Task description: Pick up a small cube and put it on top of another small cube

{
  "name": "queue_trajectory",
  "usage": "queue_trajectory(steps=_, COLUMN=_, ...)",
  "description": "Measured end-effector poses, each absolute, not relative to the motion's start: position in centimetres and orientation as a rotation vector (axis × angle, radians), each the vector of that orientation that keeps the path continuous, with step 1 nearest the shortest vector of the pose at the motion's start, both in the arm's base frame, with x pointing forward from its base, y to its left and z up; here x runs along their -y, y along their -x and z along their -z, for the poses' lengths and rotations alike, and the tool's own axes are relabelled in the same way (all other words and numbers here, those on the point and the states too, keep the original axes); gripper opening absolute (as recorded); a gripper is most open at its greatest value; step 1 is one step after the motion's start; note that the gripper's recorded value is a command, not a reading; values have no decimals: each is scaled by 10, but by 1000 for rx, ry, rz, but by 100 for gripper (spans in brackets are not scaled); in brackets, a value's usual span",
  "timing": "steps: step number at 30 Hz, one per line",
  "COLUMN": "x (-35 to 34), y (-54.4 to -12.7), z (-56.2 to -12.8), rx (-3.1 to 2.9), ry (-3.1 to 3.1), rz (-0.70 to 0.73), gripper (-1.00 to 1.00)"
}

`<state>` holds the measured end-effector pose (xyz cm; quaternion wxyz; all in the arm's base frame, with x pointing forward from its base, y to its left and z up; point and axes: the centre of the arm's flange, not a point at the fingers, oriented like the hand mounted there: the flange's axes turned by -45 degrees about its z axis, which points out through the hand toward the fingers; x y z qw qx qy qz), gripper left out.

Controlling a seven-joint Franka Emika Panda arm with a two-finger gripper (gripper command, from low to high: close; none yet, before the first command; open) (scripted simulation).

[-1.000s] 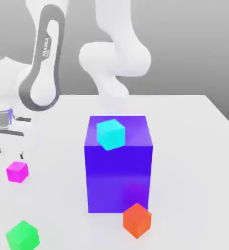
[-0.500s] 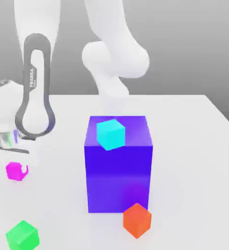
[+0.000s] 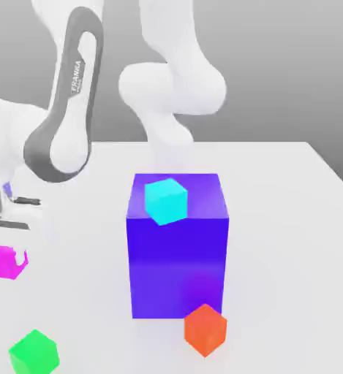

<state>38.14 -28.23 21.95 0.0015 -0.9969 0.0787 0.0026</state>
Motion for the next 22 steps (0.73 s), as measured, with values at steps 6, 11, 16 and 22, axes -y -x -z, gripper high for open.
queue_trajectory(steps=6, x=234, y=-459, z=-238, rx=-162, ry=3135, rz=-3, gripper=-100)
queue_trajectory(steps=11, x=216, y=-481, z=-195, rx=-133, ry=3138, rz=1, gripper=-100)
queue_trajectory(steps=16, x=216, y=-481, z=-185, rx=-133, ry=3138, rz=0, gripper=100)
queue_trajectory(steps=22, x=215, y=-482, z=-222, rx=-132, ry=3139, rz=2, gripper=100)
